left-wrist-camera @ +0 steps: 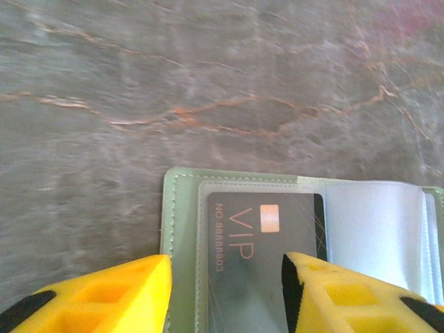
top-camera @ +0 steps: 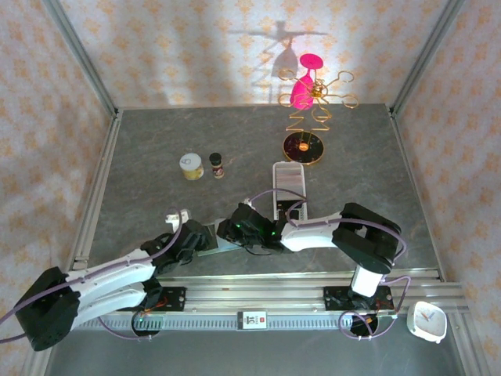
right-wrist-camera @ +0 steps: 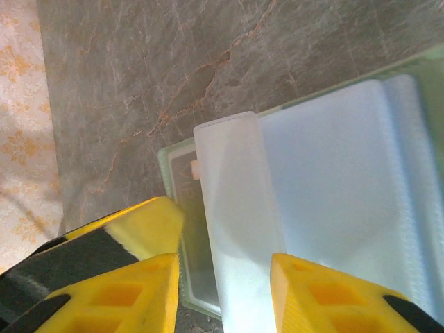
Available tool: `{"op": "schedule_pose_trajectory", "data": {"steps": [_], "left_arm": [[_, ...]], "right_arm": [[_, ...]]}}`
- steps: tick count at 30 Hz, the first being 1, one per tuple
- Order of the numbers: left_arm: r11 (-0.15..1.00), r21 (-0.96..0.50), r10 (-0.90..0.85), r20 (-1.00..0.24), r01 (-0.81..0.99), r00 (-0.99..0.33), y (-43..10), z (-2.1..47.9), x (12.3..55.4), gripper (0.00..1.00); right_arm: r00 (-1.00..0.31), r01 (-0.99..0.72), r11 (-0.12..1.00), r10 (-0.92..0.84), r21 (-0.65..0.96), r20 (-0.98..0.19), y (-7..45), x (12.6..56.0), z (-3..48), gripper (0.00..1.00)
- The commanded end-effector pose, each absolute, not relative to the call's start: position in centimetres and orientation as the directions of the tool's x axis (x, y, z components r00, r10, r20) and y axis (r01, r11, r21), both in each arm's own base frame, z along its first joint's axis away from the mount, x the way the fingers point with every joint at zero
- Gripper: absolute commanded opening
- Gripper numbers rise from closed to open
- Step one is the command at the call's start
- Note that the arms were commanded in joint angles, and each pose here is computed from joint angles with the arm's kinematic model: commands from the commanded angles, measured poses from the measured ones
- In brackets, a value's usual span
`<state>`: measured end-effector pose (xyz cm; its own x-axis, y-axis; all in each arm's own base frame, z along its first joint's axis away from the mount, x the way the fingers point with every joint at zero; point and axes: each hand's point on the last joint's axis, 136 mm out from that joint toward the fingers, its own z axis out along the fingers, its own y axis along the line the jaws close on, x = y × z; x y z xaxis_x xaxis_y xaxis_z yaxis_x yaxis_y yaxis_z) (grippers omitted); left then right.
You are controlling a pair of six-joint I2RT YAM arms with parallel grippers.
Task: Put the credit cards into the card holder
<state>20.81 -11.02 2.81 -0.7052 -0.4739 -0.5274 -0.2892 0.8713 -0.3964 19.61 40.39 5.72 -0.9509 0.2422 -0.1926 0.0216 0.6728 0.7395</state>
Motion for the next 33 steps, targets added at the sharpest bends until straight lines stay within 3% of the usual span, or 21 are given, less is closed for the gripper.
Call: {"op": "schedule_pose_trajectory", "data": {"steps": [1, 9, 16, 24, 33], "left_arm": [[0.853, -0.335, -0.522, -0.561, -0.401, -0.642, -7.9, 2.5, 20.1, 0.54], [0.82, -0.375, -0.572, -0.578, -0.433, -0.582, -7.0, 3.5, 20.3, 0.64], [0.785, -0.351, -0.594, -0.659, -0.51, -0.461, -4.0, 7.2, 21.0, 0.69], [0.732, -0.435, -0.667, -0.619, -0.525, -0.416, -4.0, 9.1, 21.6, 0.73], [0.711, -0.387, -0.644, -0.694, -0.588, -0.322, -1.5, 12.5, 21.6, 0.83]], "right_arm": [[-0.954, 0.01, 0.637, 0.236, 0.771, -0.183, 42.1, 19.7, 6.6, 0.39], [-0.964, -0.012, 0.599, 0.205, 0.801, -0.167, 43.6, 19.5, 7.0, 0.39], [-0.975, -0.025, 0.597, 0.163, 0.802, -0.151, 45.0, 19.1, 6.5, 0.39], [-0.983, -0.05, 0.561, 0.12, 0.826, -0.141, 47.4, 18.7, 6.9, 0.38], [-0.986, -0.07, 0.503, 0.096, 0.861, -0.136, 50.0, 18.6, 7.4, 0.38]]}}
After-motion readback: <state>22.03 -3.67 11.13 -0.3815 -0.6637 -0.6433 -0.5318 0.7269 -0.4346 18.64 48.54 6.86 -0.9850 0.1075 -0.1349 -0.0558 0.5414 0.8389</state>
